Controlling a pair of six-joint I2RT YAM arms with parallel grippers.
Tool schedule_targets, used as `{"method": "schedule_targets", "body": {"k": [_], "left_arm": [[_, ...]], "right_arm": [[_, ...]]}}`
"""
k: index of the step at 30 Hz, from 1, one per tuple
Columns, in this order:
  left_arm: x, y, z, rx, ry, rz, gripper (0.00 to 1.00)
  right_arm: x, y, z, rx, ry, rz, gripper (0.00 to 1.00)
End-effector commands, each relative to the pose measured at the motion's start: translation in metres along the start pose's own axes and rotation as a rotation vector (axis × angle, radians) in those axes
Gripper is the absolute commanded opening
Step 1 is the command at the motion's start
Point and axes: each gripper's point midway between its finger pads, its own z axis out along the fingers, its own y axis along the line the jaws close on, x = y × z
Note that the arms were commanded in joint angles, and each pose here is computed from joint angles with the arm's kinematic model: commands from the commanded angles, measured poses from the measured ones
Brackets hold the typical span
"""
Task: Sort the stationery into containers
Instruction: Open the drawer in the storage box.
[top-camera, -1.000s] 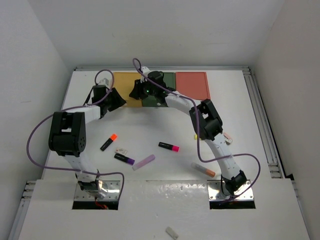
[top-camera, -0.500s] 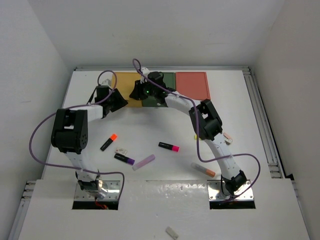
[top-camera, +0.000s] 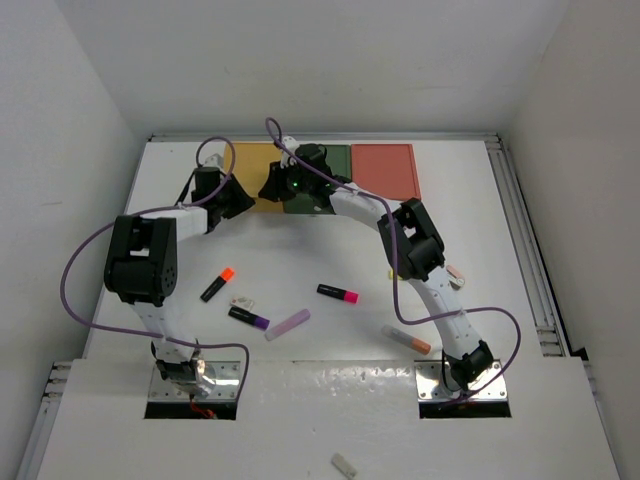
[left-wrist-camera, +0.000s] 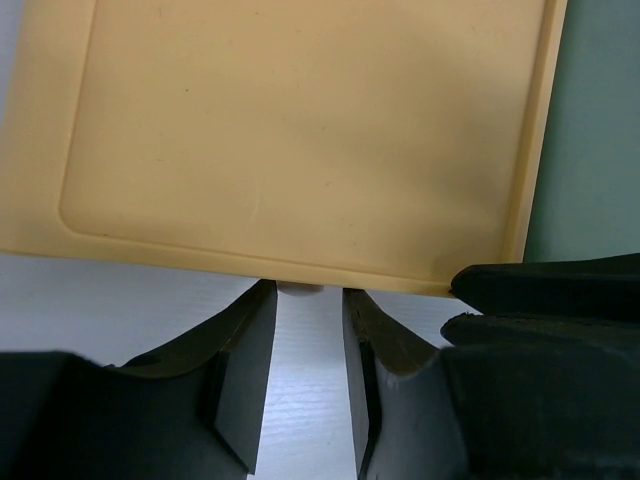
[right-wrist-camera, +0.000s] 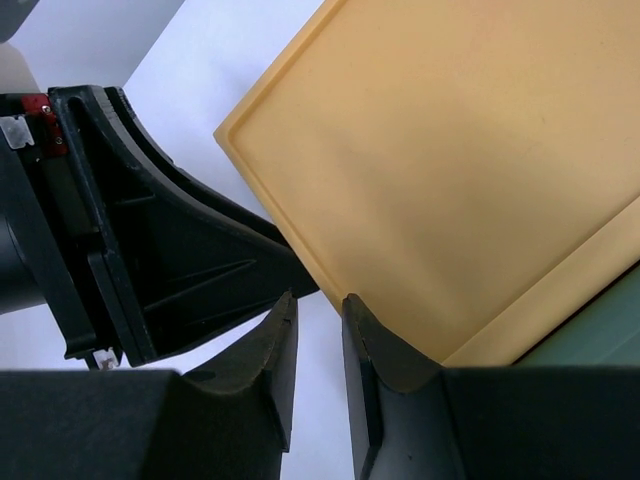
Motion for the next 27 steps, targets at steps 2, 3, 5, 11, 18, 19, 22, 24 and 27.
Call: {"method": "schedule_targets", "body": {"k": [2, 3, 5, 11, 18, 19, 22, 24, 27], "left_arm": [[-0.014, -0.015, 0.004, 0.029, -0.046, 0.009, 0.38], [-0.013, -0.015, 0.005, 0.027, -0.042, 0.009, 0.37], [-0.010, -0.013, 0.006, 0.022, -0.036, 0.010, 0.37], [-0.007, -0.009, 0.009, 0.007, -0.031, 0.010, 0.42], [-0.008, -0.009, 0.012, 0.004, -0.038, 0.013, 0.44], [-0.009, -0.009, 0.012, 0.004, -0.041, 0.014, 0.44], [-0.012, -0.010, 0.013, 0.009, -0.048, 0.014, 0.42], [-0.013, -0.011, 0.014, 0.015, -0.049, 0.015, 0.39], [-0.013, -0.013, 0.015, 0.019, -0.050, 0.017, 0.36]], "right_arm": [[-0.005, 0.013, 0.003, -0.039, -0.016, -0.011, 0.23], [-0.005, 0.013, 0.003, -0.039, -0.017, -0.010, 0.23], [-0.005, 0.013, 0.003, -0.039, -0.016, -0.010, 0.23], [-0.003, 0.012, 0.003, -0.035, -0.011, -0.009, 0.20], [0.002, 0.011, 0.004, -0.030, 0.002, -0.001, 0.12], [0.003, 0.010, 0.004, -0.030, 0.003, -0.001, 0.12], [0.005, 0.010, 0.004, -0.028, 0.007, 0.001, 0.11], [0.005, 0.009, 0.004, -0.028, 0.009, 0.002, 0.11], [0.006, 0.010, 0.005, -0.029, 0.013, 0.003, 0.10]]}}
